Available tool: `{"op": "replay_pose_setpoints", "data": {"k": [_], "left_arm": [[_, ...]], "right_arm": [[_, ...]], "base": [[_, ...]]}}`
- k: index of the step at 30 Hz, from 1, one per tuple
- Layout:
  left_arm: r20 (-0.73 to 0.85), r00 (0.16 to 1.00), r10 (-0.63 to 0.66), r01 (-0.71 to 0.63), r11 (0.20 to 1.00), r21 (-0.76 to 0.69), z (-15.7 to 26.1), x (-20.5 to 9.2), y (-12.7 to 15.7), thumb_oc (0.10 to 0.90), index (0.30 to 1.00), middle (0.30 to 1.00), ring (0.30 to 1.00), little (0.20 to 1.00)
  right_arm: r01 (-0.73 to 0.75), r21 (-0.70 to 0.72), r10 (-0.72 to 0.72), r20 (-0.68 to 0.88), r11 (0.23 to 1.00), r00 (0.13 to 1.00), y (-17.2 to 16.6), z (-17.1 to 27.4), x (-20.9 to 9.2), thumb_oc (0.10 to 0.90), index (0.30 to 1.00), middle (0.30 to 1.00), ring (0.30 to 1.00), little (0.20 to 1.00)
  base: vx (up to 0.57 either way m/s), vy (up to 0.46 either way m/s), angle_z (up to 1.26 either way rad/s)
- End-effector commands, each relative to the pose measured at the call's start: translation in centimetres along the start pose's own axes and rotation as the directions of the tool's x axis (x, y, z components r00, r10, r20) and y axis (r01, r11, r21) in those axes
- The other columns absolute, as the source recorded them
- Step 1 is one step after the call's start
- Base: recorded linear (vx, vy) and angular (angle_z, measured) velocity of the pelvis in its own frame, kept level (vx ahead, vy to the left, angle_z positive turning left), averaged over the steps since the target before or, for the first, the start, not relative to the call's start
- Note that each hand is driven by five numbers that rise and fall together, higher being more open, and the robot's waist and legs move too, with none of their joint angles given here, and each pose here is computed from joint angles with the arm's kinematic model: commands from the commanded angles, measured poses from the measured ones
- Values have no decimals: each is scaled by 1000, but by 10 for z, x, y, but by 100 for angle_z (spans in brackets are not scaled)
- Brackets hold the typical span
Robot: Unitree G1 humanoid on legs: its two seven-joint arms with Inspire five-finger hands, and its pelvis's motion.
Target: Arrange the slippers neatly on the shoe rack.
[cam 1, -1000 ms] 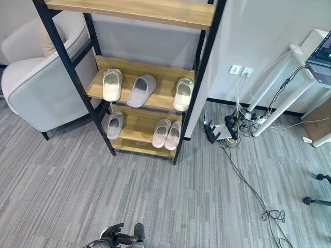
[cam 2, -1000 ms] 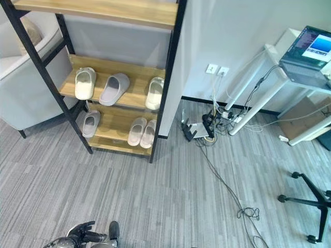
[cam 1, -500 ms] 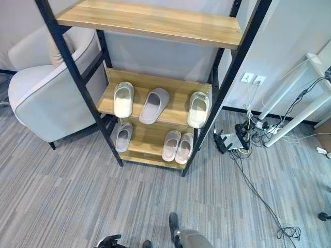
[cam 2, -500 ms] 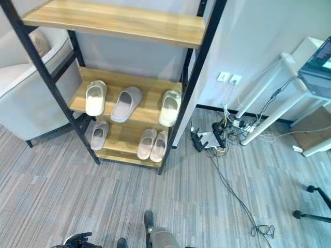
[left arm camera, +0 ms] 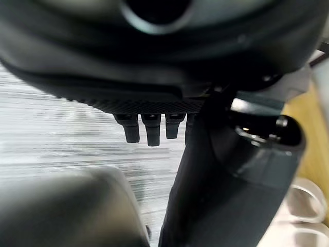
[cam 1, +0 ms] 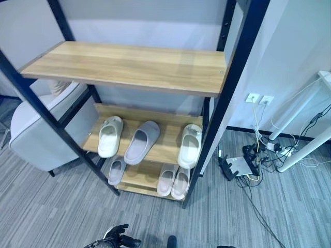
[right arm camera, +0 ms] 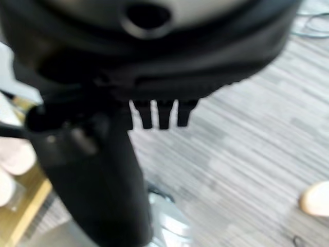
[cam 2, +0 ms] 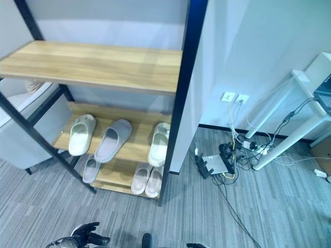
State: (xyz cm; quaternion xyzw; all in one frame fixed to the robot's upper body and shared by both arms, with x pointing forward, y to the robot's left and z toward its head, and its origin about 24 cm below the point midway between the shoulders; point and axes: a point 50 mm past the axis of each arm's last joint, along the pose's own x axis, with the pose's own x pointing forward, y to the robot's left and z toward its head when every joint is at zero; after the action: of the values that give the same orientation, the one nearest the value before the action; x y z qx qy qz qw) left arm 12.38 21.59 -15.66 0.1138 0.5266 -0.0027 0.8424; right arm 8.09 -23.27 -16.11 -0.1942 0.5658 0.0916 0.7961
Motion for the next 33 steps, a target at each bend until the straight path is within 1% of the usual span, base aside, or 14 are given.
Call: {"op": "replay_pose_setpoints", "data": {"k": [1,4,8,13,17,18,22,26,33], "left_arm": [[9,1000,22,-22,999,41,-1,-1,2,800,900,900,900,900],[-21,1000,18,-18,1000,10,-9,-1,-1,800,900,900,900,900],[-59,998,16,-15,1000,22,-19,-3,-1,800,900,900,900,900],[-86,996,19,-16,999,30,-26,-5,2,800,900,900,900,900],[-113,993,18,-15,1000,27,-34,-7,4,800,900,900,900,900],[-92,995,-40,40,999,-1,-28,-5,-12,800,900,900,900,900],[-86,996,-38,39,999,4,-26,-4,-12,800,900,900,900,900],[-53,998,-18,19,1000,24,-15,-2,-10,800,900,900,900,900],[-74,997,18,-15,999,39,-19,-3,-1,800,900,900,900,900]], "right_arm": [[25,-47,-22,66,999,998,-6,11,-1,800,900,900,900,900],[22,-36,-20,49,999,999,-6,6,-1,800,900,900,900,900],[-1,-29,1,-4,1000,1000,2,-7,-2,800,900,900,900,900],[-21,69,25,-51,997,998,12,-19,-3,800,900,900,900,900],[-22,101,29,-70,995,997,14,-24,-4,800,900,900,900,900],[213,486,-107,-238,847,965,-21,-70,-19,800,900,900,900,900],[224,469,-120,-241,854,963,-25,-70,-20,800,900,900,900,900],[246,454,-140,-254,857,957,-32,-71,-21,800,900,900,900,900],[256,409,-163,-248,876,955,-43,-66,-21,800,900,900,900,900]], "base": [[105,80,-40],[128,97,-63],[62,104,-46],[32,117,-8],[5,85,-19],[17,30,10],[-21,3,17],[-59,69,30],[54,238,27]]}}
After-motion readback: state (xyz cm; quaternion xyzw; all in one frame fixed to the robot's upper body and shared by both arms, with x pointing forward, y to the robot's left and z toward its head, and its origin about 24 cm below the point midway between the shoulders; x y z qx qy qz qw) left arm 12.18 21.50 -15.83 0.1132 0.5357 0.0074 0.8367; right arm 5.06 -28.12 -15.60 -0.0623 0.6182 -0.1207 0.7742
